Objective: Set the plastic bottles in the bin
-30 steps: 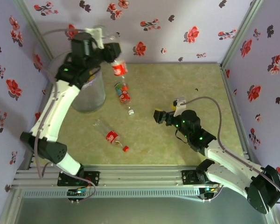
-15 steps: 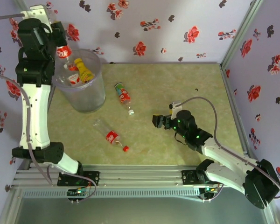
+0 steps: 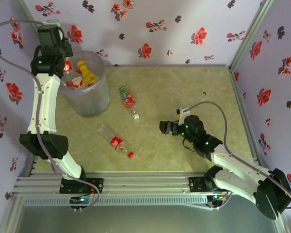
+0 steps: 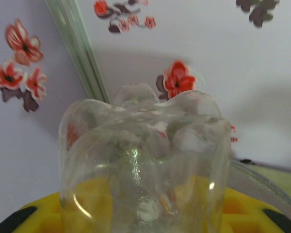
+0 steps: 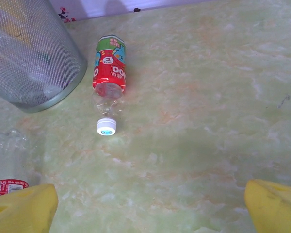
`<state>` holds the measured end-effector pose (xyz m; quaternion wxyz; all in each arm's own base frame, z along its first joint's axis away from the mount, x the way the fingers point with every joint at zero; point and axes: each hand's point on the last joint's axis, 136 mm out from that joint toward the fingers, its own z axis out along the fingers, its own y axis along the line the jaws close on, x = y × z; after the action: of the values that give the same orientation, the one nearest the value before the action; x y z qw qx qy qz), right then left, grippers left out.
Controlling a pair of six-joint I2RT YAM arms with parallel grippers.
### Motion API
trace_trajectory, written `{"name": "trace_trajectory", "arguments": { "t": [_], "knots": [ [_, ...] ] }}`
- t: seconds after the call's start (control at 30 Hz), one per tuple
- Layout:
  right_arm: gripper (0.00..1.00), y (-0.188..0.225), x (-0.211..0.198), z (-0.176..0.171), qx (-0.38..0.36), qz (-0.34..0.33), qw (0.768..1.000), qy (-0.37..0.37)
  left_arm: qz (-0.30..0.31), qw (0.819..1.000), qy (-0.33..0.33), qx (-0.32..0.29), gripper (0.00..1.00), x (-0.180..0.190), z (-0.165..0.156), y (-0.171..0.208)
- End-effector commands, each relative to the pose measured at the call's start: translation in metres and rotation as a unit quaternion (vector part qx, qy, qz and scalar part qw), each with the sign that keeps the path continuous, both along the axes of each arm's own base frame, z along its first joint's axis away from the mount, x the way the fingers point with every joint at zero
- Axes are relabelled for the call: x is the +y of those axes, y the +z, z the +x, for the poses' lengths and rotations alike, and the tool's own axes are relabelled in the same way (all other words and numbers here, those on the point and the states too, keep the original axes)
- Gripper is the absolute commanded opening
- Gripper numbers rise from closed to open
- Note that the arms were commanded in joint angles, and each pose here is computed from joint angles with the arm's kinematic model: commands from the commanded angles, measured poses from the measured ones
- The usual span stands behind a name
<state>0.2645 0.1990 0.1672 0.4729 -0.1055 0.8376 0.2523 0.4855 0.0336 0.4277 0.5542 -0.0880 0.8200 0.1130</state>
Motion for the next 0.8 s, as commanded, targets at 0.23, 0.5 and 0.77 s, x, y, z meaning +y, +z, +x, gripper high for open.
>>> {"name": "trace_trajectory", "arguments": {
  "t": [0.23, 0.5, 0.77],
  "knots": [
    [0.99, 0.009, -0.006, 0.004, -0.017, -0.018, 1.0, -0.01, -0.076, 0.992, 0.007, 0.104, 0.0, -0.008, 0.013, -0.086],
    [0.99, 0.006, -0.006, 0.005, -0.017, -0.023, 1.0, -0.01, -0.136, 0.983, 0.012, 0.124, 0.0, -0.012, 0.01, -0.127],
    [0.99, 0.006, -0.008, 0.006, -0.018, -0.032, 0.999, -0.011, -0.182, 0.973, 0.002, 0.14, 0.35, -0.016, 0.005, -0.162]
  ]
}}
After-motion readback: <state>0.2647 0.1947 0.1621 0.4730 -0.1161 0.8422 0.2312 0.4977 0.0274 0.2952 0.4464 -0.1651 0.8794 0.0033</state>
